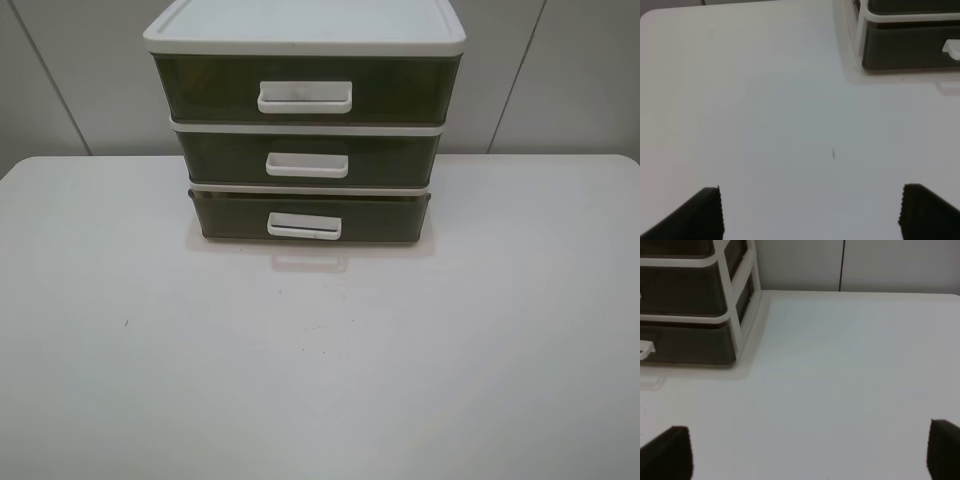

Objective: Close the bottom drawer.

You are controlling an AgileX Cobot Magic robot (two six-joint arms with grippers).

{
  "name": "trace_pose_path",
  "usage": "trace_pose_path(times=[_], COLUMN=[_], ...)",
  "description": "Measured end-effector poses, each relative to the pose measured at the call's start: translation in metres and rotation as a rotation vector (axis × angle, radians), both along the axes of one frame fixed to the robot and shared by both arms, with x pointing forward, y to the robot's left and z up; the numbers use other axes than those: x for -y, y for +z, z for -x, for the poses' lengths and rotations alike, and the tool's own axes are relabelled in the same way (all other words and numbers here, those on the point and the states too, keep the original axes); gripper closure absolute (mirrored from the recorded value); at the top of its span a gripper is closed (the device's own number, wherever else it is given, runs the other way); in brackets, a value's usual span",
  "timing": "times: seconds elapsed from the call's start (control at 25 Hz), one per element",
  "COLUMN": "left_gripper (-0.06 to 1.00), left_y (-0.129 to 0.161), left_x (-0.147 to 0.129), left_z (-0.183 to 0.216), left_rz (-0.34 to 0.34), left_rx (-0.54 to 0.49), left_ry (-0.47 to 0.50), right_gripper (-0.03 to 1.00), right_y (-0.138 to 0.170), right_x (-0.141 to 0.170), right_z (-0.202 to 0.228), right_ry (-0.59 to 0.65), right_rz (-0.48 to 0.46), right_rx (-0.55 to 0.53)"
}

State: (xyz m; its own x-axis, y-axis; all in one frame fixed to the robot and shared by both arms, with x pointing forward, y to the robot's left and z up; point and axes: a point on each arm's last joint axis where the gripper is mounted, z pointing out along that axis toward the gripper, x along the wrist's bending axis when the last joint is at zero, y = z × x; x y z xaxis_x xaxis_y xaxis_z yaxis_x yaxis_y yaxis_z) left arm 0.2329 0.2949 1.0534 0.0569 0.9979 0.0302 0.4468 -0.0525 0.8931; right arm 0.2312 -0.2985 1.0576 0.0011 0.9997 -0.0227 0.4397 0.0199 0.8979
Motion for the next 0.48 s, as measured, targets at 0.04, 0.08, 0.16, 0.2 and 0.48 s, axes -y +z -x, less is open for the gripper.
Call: trace_pose_path(times=[0.04, 0.08, 0.16, 0.2, 0.48], left_gripper=[0.23, 0.23, 0.23, 0.23, 0.23], left_y=[0.0, 0.0, 0.0, 0.0, 0.0], left_x=[0.0, 0.0, 0.0, 0.0, 0.0], left_z=[0.0, 0.0, 0.0, 0.0, 0.0], left_rz=[0.0, 0.0, 0.0, 0.0, 0.0], left_rx=[0.0, 0.0, 0.0, 0.0, 0.0], left_ry=[0.0, 0.0, 0.0, 0.0, 0.0], right_gripper=[0.15, 0.15, 0.15, 0.15, 0.15], right_y=[0.0, 0.0, 0.0, 0.0, 0.0], right_x=[0.0, 0.0, 0.0, 0.0, 0.0], right_z=[0.0, 0.0, 0.0, 0.0, 0.0], right_ry=[0.0, 0.0, 0.0, 0.0, 0.0], right_rz=[0.0, 0.0, 0.0, 0.0, 0.0], right_rx=[0.0, 0.0, 0.0, 0.0, 0.0])
